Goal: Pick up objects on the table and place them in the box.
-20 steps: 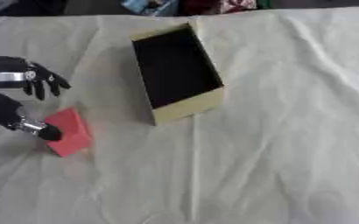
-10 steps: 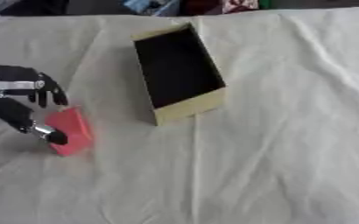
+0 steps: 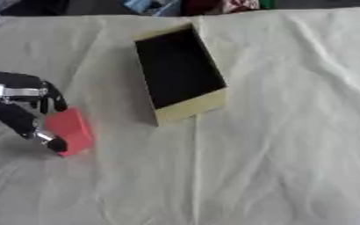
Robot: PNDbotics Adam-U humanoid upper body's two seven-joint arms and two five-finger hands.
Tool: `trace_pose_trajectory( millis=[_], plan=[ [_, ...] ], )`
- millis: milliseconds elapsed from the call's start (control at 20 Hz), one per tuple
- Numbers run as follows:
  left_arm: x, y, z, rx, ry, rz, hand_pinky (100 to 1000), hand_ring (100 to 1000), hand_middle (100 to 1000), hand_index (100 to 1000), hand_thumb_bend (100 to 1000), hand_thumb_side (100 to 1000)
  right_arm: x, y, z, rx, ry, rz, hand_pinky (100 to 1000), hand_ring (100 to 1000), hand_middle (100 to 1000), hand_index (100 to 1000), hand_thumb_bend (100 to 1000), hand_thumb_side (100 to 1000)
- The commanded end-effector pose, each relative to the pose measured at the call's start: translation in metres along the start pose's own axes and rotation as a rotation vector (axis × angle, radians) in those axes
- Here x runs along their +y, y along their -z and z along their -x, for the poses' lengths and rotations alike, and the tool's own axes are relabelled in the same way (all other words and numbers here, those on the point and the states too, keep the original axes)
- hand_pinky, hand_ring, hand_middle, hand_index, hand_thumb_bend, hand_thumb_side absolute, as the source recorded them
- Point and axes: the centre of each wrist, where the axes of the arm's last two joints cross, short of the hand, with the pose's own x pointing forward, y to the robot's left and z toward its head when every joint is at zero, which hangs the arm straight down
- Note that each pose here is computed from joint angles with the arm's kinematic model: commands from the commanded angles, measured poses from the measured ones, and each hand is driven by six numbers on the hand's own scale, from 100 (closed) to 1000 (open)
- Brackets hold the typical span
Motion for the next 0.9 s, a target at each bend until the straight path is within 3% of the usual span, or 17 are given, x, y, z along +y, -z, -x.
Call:
trace_pose_trajectory(
  millis=[50,450,700,900],
  plan=[
    [0.0049,-0.004,0.0031,0.019,0.005,-0.015,700,664,707,800,883,685,-0.0029,0.0039,-0.0057,-0.025,-0.003,0.0,863,820,785,812,100,398],
    [0.0022,0.002,0.0027,0.03,0.002,-0.031,669,620,657,761,754,626,-0.003,0.0027,-0.0047,-0.018,-0.004,0.003,864,821,785,812,100,399],
    [0.0027,0.002,0.0017,0.034,0.015,-0.04,638,598,630,723,608,465,-0.003,0.0022,-0.0044,-0.016,-0.004,0.003,864,822,785,813,100,399],
    [0.0022,0.0024,0.0012,0.034,0.013,-0.031,617,586,617,712,592,322,-0.0029,0.002,-0.0043,-0.015,-0.004,0.004,864,822,785,813,100,399]
  ],
)
